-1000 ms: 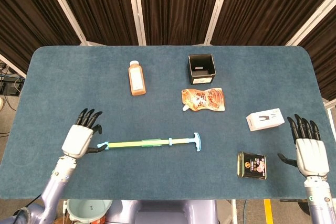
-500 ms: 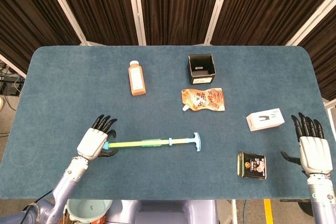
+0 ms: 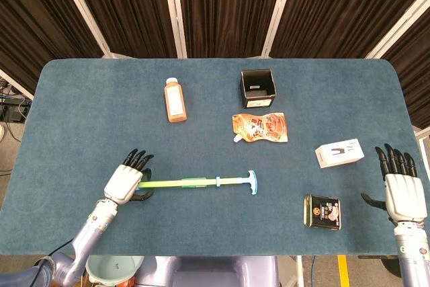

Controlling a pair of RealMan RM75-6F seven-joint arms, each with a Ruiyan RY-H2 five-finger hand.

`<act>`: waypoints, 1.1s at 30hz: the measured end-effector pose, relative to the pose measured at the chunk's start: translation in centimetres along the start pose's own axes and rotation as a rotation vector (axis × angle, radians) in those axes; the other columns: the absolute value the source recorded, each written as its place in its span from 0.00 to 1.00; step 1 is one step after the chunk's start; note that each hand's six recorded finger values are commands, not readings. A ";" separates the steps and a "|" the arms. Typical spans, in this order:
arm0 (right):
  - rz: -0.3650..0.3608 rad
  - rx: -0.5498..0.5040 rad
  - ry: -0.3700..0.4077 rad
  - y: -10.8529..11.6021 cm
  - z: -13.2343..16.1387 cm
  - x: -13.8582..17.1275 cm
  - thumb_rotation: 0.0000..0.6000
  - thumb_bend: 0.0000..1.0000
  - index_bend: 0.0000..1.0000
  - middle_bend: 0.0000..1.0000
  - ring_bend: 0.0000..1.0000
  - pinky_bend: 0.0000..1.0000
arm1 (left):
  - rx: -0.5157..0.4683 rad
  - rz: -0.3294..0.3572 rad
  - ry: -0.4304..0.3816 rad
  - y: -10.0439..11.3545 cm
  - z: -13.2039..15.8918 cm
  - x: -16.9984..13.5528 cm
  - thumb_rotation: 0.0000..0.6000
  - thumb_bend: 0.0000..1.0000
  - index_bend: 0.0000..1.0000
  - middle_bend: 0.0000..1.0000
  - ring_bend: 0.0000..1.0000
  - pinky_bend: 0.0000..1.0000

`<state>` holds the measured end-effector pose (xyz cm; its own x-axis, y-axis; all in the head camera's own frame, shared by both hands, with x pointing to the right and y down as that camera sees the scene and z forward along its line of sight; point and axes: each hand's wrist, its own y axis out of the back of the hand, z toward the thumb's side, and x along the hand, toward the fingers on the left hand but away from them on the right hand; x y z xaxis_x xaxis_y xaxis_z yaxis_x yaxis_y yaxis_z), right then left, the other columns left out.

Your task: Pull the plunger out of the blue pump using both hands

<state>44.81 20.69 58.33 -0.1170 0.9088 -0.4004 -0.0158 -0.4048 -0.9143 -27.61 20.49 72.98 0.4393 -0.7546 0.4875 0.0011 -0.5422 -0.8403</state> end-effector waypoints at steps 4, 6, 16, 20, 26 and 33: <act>0.002 0.005 0.002 -0.1 0.1 0.0 1.00 0.00 0.00 0.00 0.00 0.00 | -0.003 0.005 -0.005 0.0 0.2 0.1 1.00 0.46 0.60 0.14 0.05 0.02; 0.002 0.008 0.004 -0.2 0.2 0.0 1.00 0.00 0.00 0.00 0.00 0.00 | 0.000 0.010 -0.013 0.1 0.3 0.1 1.00 0.50 0.61 0.15 0.05 0.02; 0.041 0.030 0.058 -1.9 2.2 0.4 1.00 0.00 0.00 0.00 0.00 0.00 | -0.013 0.018 -0.052 0.3 1.0 0.2 1.00 0.62 0.68 0.22 0.11 0.02; 0.062 0.036 0.131 -3.3 5.2 0.8 1.00 0.00 0.00 0.00 0.00 0.00 | -0.027 0.027 -0.094 0.5 1.8 0.1 1.00 0.62 0.69 0.25 0.13 0.02; 0.073 0.046 0.239 -4.7 10.0 0.8 1.00 0.00 0.03 0.00 0.00 0.00 | -0.048 0.054 -0.172 0.9 2.8 -0.5 1.00 0.60 0.70 0.31 0.18 0.02; 0.064 0.062 0.364 -5.1 16.5 0.0 1.00 0.00 0.07 0.00 0.00 0.00 | -0.072 0.106 -0.231 1.3 2.8 -1.0 1.00 0.60 0.70 0.40 0.24 0.03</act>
<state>28.50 21.06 64.01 0.2404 0.8535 -0.4624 -0.0815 -0.4569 -0.8858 -25.53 21.64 70.75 0.6267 -0.7090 0.3234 -0.1165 -0.4955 -0.8607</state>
